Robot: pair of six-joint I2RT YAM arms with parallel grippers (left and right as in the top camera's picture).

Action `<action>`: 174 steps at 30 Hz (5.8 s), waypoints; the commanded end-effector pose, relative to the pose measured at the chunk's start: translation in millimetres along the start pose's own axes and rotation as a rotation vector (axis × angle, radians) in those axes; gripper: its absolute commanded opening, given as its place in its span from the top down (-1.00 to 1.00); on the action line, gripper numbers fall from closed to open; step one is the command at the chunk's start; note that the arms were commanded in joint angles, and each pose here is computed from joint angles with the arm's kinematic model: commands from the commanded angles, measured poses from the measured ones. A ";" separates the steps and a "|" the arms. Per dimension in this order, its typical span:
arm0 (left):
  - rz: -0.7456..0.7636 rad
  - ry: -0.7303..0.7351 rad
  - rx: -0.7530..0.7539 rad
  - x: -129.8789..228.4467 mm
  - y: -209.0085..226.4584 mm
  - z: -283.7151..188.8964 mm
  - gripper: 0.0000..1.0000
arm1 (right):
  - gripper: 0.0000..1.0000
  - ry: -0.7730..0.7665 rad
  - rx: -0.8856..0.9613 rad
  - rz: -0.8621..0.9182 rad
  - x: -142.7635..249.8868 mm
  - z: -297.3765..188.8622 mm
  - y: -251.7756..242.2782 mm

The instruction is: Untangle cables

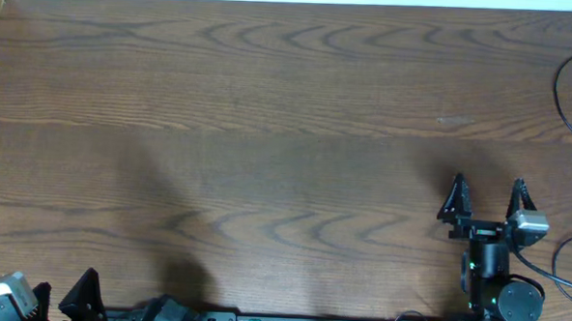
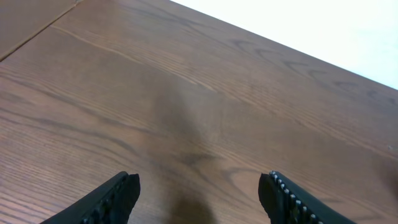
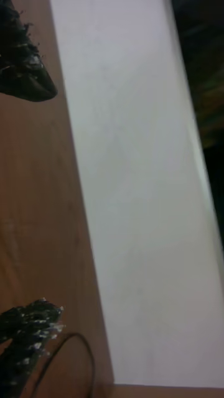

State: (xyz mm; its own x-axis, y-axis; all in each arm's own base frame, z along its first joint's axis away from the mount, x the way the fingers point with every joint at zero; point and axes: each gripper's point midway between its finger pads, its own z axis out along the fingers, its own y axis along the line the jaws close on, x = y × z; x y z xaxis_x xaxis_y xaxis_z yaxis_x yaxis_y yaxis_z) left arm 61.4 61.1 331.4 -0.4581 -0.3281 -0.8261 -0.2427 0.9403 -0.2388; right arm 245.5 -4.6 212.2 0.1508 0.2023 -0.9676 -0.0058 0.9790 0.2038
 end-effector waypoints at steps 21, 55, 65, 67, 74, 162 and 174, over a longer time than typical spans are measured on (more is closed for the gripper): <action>0.024 0.000 -0.018 0.6 2.8 1.0 -0.34 | -0.98 0.263 0.055 -0.001 63.8 -7.4 -13.7; 0.147 -0.041 0.470 55.6 -163.1 167.0 -0.96 | -0.99 0.263 0.055 -0.001 63.9 -7.4 -13.6; 0.114 -0.176 0.596 76.1 -184.0 203.0 -0.96 | -0.99 0.263 0.055 -0.001 63.9 -7.4 -13.6; 0.103 -0.181 0.575 80.2 -176.6 211.5 -0.95 | -0.98 0.263 0.055 -0.001 63.9 -7.4 -13.6; 0.043 -0.277 0.505 67.2 -145.2 225.3 -0.96 | -0.98 0.263 0.055 -0.001 63.9 -7.4 -13.7; -0.026 -0.353 0.158 91.9 -41.1 250.6 -0.96 | -0.99 0.263 0.055 -0.001 63.9 -7.4 -13.6; -0.026 -0.353 0.158 91.9 -41.1 250.6 -0.96 | -0.99 0.263 0.055 -0.001 63.9 -7.4 -13.6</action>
State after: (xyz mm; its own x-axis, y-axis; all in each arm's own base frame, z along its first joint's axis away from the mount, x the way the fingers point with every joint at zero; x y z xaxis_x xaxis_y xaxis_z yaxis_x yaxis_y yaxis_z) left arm 245.0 14.4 151.8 -0.0766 -0.3450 -0.9355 -0.0869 0.9370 -0.3384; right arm 248.0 -4.4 147.6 -0.1083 0.2009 -0.9736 0.0470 0.9793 0.1969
